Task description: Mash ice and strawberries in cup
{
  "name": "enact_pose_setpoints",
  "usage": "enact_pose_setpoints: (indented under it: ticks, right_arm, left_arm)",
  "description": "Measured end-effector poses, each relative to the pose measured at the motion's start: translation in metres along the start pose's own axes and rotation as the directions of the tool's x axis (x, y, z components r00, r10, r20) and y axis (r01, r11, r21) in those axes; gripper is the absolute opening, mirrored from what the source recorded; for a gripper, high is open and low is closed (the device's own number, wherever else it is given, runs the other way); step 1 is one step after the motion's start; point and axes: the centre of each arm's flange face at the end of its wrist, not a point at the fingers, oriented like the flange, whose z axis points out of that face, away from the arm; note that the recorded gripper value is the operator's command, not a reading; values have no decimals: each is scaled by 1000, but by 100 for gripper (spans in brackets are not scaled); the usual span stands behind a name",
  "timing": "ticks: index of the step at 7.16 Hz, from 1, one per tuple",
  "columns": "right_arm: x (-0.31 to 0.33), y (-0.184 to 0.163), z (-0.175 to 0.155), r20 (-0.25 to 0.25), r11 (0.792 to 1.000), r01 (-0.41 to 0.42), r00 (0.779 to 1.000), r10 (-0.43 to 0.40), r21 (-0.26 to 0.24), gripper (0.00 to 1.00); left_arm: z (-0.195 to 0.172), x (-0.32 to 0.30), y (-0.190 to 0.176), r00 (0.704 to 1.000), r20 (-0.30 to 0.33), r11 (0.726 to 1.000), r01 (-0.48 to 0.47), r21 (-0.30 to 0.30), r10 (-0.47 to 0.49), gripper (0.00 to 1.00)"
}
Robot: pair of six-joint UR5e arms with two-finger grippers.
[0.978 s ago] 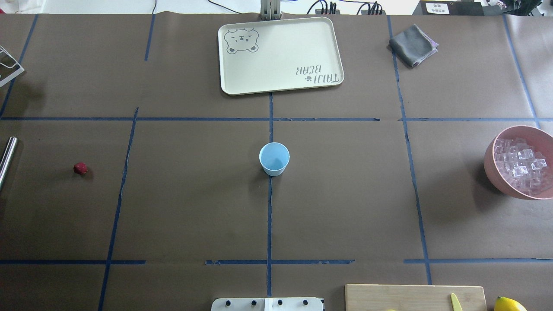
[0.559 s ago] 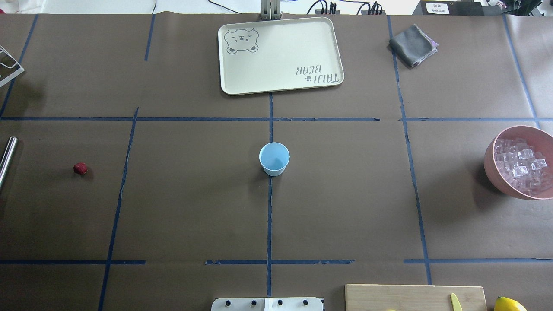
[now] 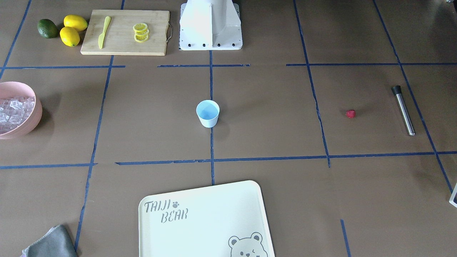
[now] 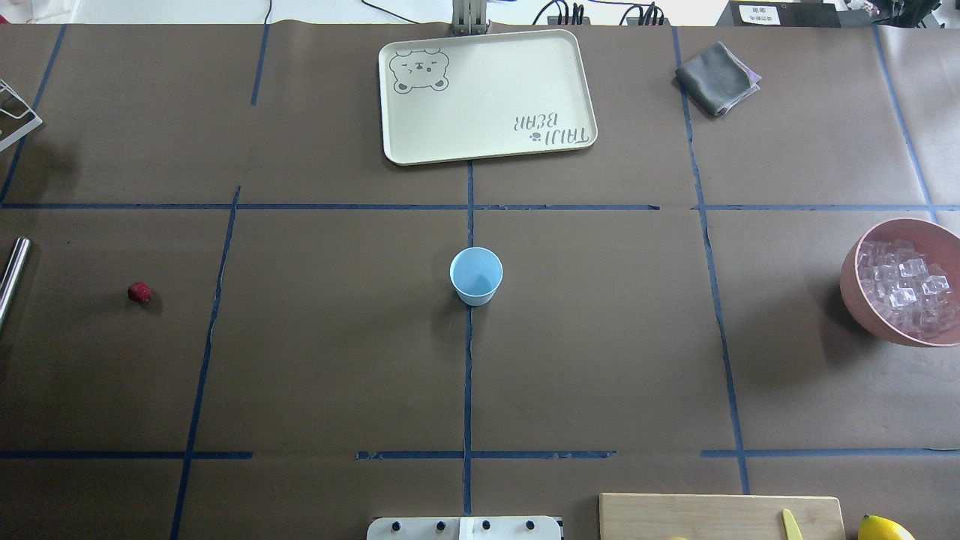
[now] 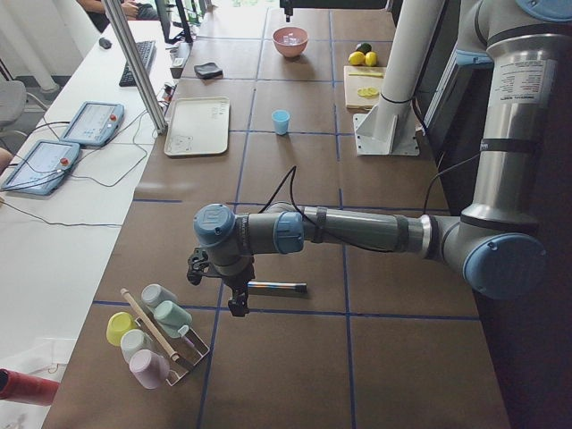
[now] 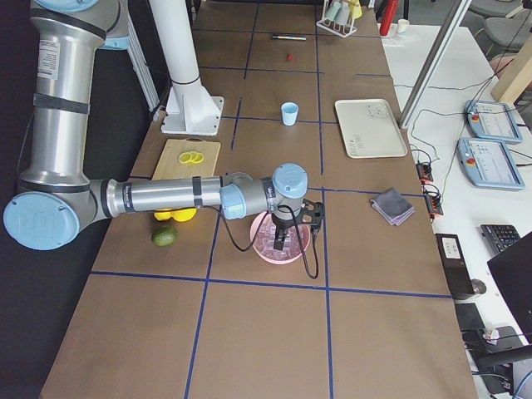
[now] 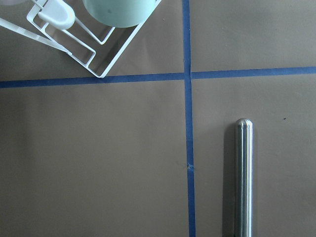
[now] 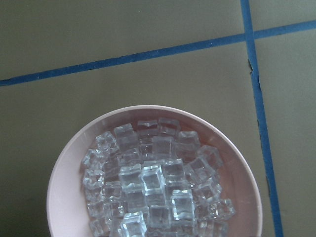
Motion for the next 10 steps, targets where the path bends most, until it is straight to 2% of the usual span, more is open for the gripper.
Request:
enact_pose_setpoints:
  ticks: [1, 3, 5, 7, 8, 9, 10]
  right_arm:
    - [-12, 15, 16, 16, 998, -58, 998, 58, 34, 93]
    - [-29, 34, 43, 11, 991, -121, 993, 120, 56, 92]
    - [-38, 41, 60, -10, 992, -121, 992, 122, 47, 91]
    - [-42, 43, 75, -38, 993, -110, 993, 111, 43, 84]
    - [-40, 42, 79, -49, 993, -110, 993, 112, 45, 68]
    - [-37, 42, 82, -57, 993, -112, 992, 114, 47, 35]
    - [-35, 41, 83, -63, 992, -113, 991, 116, 50, 9]
  left_arm:
    - [0, 0, -1, 1000, 1, 1000, 0, 1, 0, 100]
    - [0, 0, -1, 1000, 1, 1000, 0, 0, 0, 100]
    - [-1, 0, -1, 1000, 1, 1000, -2, 1, 2, 100]
    - [-1, 1, -1, 1000, 1, 1000, -4, 3, 4, 100]
    - [-1, 1, -1, 1000, 1, 1000, -4, 4, 4, 100]
    - [-2, 1, -1, 1000, 0, 1000, -4, 4, 4, 100]
    - [-2, 2, -1, 1000, 1, 1000, -5, 4, 5, 100]
